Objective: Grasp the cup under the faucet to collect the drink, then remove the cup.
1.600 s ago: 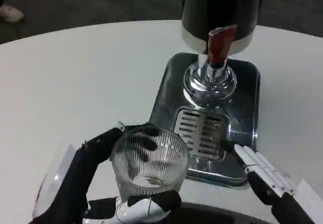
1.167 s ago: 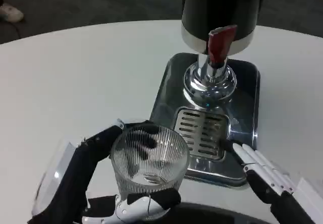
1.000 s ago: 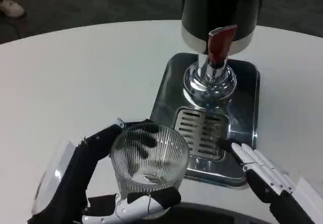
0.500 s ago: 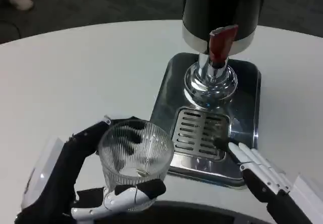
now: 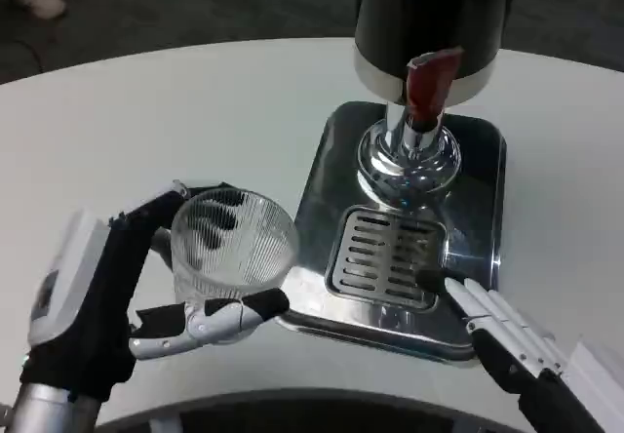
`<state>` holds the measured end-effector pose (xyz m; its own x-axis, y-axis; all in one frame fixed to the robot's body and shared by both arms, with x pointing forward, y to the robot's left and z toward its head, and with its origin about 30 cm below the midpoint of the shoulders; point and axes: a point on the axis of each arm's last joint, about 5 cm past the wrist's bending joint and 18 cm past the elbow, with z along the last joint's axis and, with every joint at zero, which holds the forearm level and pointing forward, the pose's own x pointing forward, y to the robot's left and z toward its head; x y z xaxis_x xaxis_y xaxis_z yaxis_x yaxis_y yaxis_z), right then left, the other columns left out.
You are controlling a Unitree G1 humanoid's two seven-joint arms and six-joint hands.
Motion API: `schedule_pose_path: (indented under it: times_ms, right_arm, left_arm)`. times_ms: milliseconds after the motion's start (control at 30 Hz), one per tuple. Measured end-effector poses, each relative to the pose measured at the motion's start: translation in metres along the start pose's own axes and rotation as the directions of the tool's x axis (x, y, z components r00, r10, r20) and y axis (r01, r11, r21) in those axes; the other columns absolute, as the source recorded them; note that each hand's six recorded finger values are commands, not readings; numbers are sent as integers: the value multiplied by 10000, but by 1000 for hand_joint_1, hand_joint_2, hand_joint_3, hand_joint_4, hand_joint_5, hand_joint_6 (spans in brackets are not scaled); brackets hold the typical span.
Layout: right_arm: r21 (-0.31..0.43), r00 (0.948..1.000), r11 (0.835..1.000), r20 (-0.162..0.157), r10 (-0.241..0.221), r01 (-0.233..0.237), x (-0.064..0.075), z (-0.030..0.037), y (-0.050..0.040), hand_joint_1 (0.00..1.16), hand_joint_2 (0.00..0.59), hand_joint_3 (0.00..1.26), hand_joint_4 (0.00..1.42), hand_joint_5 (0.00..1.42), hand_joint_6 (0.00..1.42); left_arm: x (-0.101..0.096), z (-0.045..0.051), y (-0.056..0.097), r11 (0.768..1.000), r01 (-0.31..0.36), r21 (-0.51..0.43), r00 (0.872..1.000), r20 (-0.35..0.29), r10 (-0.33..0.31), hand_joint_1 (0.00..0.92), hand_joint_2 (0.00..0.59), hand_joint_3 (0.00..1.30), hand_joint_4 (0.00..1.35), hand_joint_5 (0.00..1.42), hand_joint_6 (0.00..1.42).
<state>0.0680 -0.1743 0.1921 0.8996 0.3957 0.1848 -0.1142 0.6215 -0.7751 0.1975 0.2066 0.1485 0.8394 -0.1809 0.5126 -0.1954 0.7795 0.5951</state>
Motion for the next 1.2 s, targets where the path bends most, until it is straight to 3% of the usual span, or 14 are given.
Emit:
schedule_pose_path:
  times_ms: [300, 500, 767, 1200]
  right_arm:
    - [24, 9999, 10000, -145, -12, 13, -24, -5, -10, 692, 488, 44, 0, 0, 0]
    - [57, 9998, 10000, -198, -39, 40, -36, -7, -18, 692, 488, 48, 0, 0, 0]
    - [24, 9993, 9999, -351, -108, 109, -66, -11, -43, 692, 488, 53, 1, 0, 0]
    - [38, 9986, 9998, -500, -196, 198, -101, -22, -66, 692, 488, 53, 1, 0, 0]
  left_arm:
    - [275, -20, -263, 9994, 138, -328, 9999, 68, -136, 578, 42, 750, 869, 987, 897]
    - [478, -4, -421, 9993, 364, -37, 9987, 356, -362, 527, 48, 750, 888, 1000, 897]
    - [639, -35, -604, 9981, 616, 56, 9979, 216, -617, 516, 67, 758, 895, 1012, 897]
    - [893, -10, -732, 9980, 633, 31, 9980, 91, -633, 512, 81, 758, 895, 1012, 884]
